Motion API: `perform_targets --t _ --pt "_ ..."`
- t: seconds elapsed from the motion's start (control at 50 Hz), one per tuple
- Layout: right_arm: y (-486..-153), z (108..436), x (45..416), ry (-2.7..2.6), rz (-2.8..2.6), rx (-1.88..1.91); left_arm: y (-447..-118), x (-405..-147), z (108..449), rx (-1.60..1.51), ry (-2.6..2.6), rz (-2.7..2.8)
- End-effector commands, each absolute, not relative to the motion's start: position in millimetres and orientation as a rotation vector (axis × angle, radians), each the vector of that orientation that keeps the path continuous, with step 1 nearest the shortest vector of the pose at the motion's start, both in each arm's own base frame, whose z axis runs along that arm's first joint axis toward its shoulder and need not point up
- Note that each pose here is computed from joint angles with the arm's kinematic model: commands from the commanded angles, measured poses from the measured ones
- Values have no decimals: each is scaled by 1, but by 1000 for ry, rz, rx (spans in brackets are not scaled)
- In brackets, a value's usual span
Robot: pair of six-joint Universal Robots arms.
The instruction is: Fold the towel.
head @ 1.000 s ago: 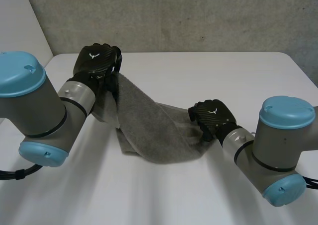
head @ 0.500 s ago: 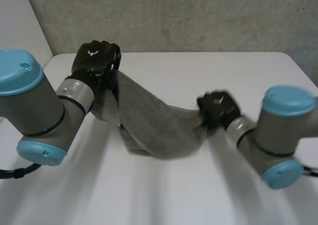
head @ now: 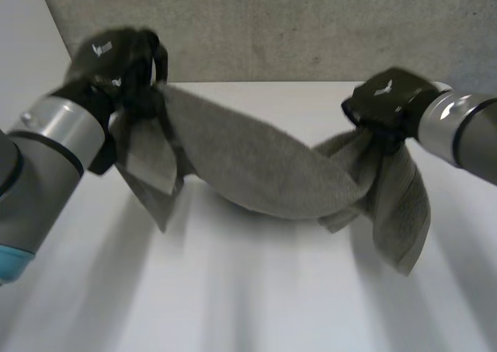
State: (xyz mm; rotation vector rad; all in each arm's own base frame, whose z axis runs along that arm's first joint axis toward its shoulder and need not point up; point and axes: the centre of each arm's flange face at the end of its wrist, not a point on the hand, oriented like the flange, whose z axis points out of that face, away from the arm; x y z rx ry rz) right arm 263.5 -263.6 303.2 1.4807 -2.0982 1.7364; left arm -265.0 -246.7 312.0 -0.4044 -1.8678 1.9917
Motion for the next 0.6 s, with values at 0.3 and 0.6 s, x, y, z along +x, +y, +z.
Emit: perform_targets --t 0.3,0.6 --pt "-369 159 329 -2079 1595 1527 -298 -274 215 -425 -2121 1832" --pt "-345 250 295 -2042 1883 1296 -322 -268 229 -374 -2082 1915"
